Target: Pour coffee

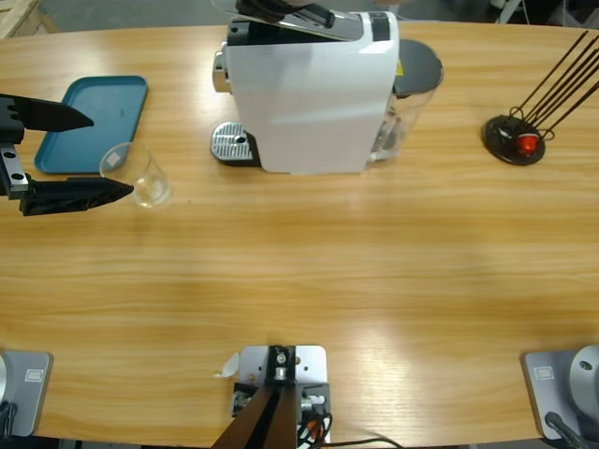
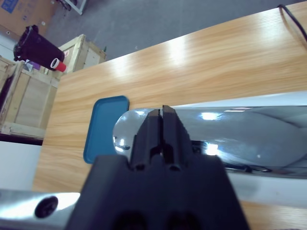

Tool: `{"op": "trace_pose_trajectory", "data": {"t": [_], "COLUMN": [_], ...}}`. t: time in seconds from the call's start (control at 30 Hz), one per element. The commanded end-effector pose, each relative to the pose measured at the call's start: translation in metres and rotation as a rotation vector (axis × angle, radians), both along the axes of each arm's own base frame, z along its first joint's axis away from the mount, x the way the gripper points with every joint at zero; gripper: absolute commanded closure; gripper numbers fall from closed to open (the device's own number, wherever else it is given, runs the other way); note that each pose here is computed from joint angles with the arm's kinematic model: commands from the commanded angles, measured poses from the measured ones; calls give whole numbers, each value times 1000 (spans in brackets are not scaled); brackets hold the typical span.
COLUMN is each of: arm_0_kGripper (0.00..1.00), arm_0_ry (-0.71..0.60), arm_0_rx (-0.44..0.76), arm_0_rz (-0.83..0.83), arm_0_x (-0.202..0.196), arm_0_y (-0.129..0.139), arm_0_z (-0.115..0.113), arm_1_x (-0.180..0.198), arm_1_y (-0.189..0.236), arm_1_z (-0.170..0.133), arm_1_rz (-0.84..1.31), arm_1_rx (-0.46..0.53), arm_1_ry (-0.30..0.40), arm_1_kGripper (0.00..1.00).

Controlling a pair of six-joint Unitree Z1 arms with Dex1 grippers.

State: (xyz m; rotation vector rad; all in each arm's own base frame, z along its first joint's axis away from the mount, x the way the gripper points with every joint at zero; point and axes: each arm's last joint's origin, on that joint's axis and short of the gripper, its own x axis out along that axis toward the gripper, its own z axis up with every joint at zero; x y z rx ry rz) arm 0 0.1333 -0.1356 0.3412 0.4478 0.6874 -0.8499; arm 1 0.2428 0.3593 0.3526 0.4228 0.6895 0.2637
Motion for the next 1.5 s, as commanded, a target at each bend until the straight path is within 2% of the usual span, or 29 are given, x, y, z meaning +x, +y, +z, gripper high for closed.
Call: {"op": "trace_pose_trajectory", "data": {"t": [0.03, 0.3, 0.6, 1.17, 1.27, 1.37, 1.43, 1.47, 1.5], "arm_0_kGripper": [0, 0, 0, 0, 0, 0, 0, 0, 0], "arm_0_ry": [33, 38, 42, 43, 43, 40, 36, 34, 31], "arm_0_rx": [15, 21, 24, 25, 26, 24, 19, 17, 14], "arm_0_rz": [-17, -17, -17, -17, -17, -18, -17, -17, -15], "arm_0_x": [-4, -3, 0, 1, 2, 3, 4, 5, 6], "arm_0_y": [1, -1, -3, -4, -5, -6, -8, -8, -9], "arm_0_z": [-8, -10, -11, -11, -11, -10, -9, -8, -7], "arm_1_x": [-8, -5, -2, -5, -6, -5, -6, -7, -8], "arm_1_y": [29, 30, 26, 21, 19, 16, 14, 12, 10], "arm_1_z": [-118, -133, -154, -175, -168, -152, -139, -129, -117], "arm_1_rz": [81, 78, 93, 94, 90, 123, 163, 202, 240], "arm_1_rx": [-223, -246, -320, -372, -373, -415, -443, -462, -476], "arm_1_ry": [203, 231, 249, 285, 269, 198, 152, 121, 88], "arm_1_kGripper": [1000, 1000, 1000, 1000, 1000, 1000, 74, 3, 0]}}
